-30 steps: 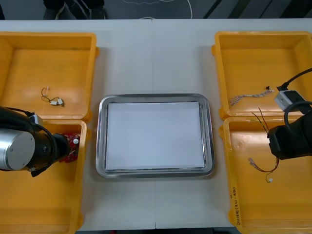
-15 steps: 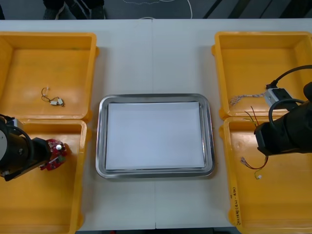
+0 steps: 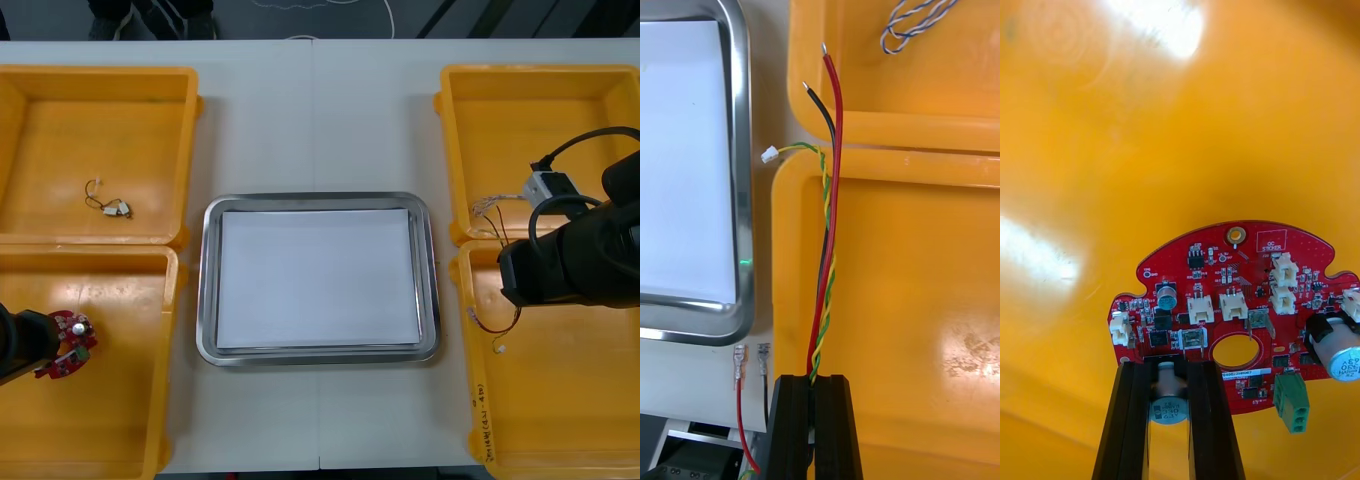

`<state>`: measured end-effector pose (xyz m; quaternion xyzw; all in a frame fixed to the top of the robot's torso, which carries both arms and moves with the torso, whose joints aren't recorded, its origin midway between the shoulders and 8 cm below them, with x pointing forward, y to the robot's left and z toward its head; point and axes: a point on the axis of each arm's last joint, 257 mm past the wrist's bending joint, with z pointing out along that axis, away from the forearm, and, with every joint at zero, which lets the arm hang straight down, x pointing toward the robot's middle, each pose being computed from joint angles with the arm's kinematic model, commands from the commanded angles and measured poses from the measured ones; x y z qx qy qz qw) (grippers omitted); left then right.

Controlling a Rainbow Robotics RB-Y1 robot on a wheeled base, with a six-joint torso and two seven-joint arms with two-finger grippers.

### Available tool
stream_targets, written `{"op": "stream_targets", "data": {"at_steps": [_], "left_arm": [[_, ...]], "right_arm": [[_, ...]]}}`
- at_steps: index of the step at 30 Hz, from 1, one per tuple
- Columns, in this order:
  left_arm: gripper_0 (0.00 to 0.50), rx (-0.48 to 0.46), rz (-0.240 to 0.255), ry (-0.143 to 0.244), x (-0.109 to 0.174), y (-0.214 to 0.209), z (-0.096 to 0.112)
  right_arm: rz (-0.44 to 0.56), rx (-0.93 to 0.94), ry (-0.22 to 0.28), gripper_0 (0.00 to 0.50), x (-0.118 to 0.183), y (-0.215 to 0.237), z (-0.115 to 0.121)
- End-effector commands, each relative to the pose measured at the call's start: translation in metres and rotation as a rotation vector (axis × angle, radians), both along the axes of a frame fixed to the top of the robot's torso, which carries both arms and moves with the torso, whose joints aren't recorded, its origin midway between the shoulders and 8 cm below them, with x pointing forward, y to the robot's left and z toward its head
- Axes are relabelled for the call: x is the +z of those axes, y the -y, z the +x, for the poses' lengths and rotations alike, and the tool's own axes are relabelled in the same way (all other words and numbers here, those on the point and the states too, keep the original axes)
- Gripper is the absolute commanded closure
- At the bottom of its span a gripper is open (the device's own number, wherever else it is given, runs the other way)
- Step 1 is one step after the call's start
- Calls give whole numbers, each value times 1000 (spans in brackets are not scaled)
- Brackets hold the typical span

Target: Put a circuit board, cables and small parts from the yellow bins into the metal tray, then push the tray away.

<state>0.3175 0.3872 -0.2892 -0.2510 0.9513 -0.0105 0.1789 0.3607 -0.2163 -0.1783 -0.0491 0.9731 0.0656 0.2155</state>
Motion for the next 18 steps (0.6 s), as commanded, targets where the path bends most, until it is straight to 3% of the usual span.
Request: {"op": "stream_targets", "data": {"at_steps": [1,12,18], "left_arm": [[500,-54,54,6,4,-15,-12],[500,-60,17,57,-5,-4,-3],[500,-62,18,56,-9,-2,-4]], "right_arm": [[18,20,39,500,11,-16,6],[-12,44,34,500,7,-14,4],[-21,52,33,500,7,-12,3]]}}
